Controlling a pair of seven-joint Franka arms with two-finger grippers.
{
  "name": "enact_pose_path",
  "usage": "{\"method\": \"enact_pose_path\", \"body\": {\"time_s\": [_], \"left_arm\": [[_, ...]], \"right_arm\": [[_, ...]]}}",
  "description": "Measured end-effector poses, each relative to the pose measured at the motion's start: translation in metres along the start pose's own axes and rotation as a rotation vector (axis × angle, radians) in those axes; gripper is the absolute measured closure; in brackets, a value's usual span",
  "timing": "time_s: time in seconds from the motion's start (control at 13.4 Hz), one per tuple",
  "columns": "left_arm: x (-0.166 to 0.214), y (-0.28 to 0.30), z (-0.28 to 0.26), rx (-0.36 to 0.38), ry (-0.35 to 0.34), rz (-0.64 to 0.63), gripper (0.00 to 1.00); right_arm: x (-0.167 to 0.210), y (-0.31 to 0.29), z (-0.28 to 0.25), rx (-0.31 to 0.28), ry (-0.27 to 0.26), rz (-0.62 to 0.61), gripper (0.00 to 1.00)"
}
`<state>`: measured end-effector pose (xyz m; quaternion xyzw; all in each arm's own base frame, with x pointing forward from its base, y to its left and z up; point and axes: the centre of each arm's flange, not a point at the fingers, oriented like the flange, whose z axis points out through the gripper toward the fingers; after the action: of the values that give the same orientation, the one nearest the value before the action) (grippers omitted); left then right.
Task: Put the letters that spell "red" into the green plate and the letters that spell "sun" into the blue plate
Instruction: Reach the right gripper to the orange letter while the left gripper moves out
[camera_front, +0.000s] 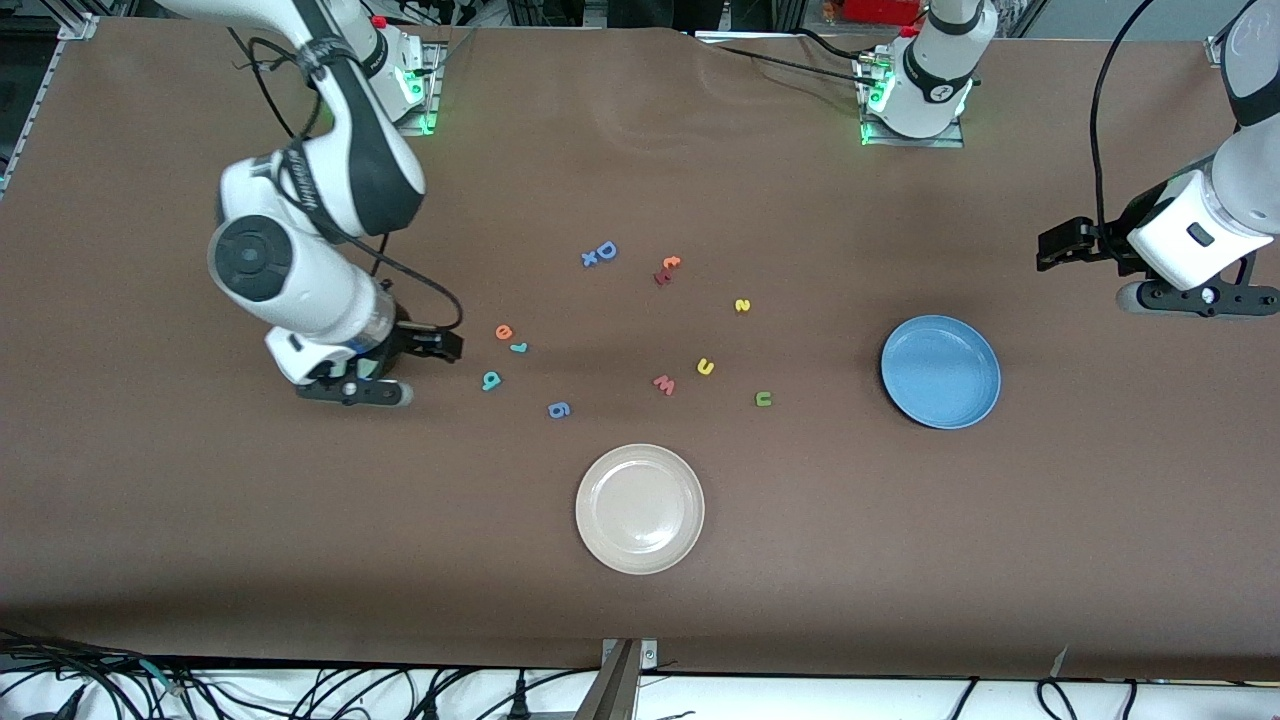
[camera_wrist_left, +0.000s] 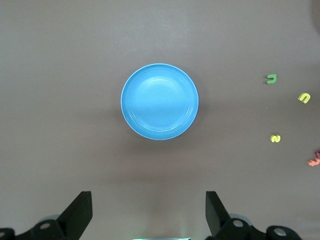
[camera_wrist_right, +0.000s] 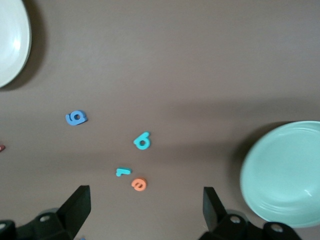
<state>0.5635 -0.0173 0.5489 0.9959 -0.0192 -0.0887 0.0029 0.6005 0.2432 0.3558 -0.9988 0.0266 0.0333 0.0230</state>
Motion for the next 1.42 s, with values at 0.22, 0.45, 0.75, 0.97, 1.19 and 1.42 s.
{"method": "enact_pose_path", "body": {"time_s": [0.22,0.45,0.75,0.97,1.19,1.42], "left_arm": [[0.0,0.0,0.0,0.0,0.0,0.0,0.0],[0.0,0.0,0.0,0.0,0.0,-0.003,0.0],[0.006,0.023,0.008,0.004,-0.009,-0.029,0.0],[0.026,0.07,0.036,0.005,-0.006,-0.082,0.0],[0.048,0.111,0.077,-0.008,-0.002,-0.109,0.0],[0.056,0.131,0.115,-0.02,0.004,-0.085,0.0]], "right_arm": [[-0.027,-0.015,0.055,0.004,-0.003,-0.038,0.0],[-0.045,-0.012,0.09,-0.003,-0.014,-0.047,0.0],[-0.064,-0.019,0.136,0.003,0.017,-0.074,0.0],[-0.072,-0.027,0.162,-0.007,0.0,-0.092,0.01],[-0.075,-0.028,0.176,-0.014,-0.013,-0.096,0.07],[-0.076,-0.027,0.179,-0.017,-0.019,-0.095,0.28]]}}
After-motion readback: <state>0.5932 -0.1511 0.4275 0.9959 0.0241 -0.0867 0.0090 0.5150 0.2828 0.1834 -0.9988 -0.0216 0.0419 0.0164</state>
